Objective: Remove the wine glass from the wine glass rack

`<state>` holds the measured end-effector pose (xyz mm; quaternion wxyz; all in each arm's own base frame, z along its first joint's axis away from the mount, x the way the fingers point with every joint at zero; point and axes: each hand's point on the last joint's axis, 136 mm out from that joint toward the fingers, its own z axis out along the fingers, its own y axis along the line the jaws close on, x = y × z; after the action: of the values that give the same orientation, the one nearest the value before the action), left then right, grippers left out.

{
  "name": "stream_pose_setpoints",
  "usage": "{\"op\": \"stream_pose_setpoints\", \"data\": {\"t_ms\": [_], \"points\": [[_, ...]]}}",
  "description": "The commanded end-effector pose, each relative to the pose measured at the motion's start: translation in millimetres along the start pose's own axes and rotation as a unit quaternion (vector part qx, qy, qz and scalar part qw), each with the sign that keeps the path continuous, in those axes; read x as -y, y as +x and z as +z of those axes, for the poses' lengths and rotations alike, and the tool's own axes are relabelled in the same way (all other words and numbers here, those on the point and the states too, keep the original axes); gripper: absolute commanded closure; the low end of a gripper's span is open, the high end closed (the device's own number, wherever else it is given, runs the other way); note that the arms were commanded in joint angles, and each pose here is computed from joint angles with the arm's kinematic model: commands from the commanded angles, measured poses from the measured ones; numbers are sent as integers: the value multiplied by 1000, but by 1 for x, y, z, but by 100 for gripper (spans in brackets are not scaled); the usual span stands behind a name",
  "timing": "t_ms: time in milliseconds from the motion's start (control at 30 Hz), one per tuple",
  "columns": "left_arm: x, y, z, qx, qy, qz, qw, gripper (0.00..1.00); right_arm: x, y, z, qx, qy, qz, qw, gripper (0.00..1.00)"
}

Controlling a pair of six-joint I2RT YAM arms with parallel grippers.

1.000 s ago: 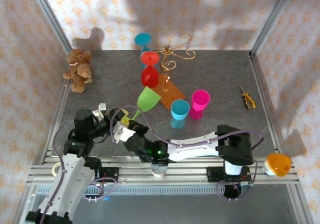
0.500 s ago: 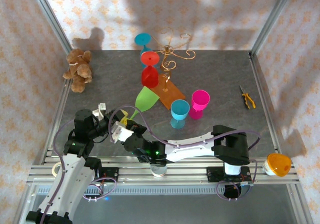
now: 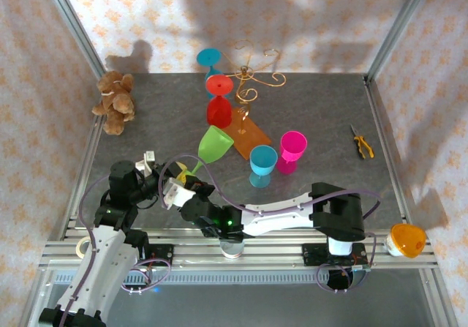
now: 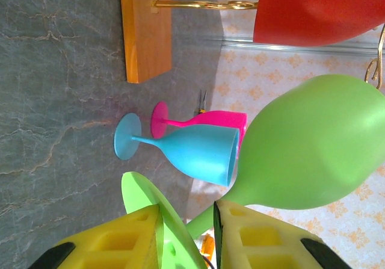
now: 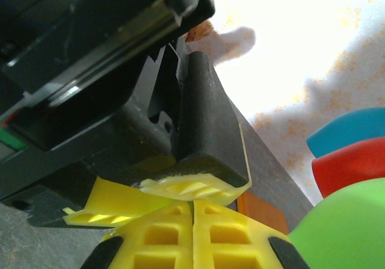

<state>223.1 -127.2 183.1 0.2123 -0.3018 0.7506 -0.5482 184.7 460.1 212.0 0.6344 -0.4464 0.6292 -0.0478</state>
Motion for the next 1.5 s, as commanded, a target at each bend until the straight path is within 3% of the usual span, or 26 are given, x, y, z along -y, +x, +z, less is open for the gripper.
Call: {"op": "stream_pose_setpoints", "data": {"t_ms": [0,133,267,333,900,1100,1467], "points": [[-4,-3,2,5,1,6,1000,74,23,-43,-9,48,4,69,996,100],[-6,-4,3,6,-1,4,1000,68,28,-47,-13,54,3,75,996,100],[-6,-6,3,12,-2,0,1000,54,30,-48,-15,56,-1,74,996,100],[-4,-8,4,15,3,0,1000,54,29,-47,-15,56,-2,73,996,100],[-3,-10,6,16,9,2,1000,94,26,-55,-19,63,-32,95,993,100],[-2,-11,7,18,13,5,1000,100,32,-57,-26,67,-42,116,990,96],[17,-16,8,25,59,11,998,100,34,-52,-30,50,-55,142,987,84]]}}
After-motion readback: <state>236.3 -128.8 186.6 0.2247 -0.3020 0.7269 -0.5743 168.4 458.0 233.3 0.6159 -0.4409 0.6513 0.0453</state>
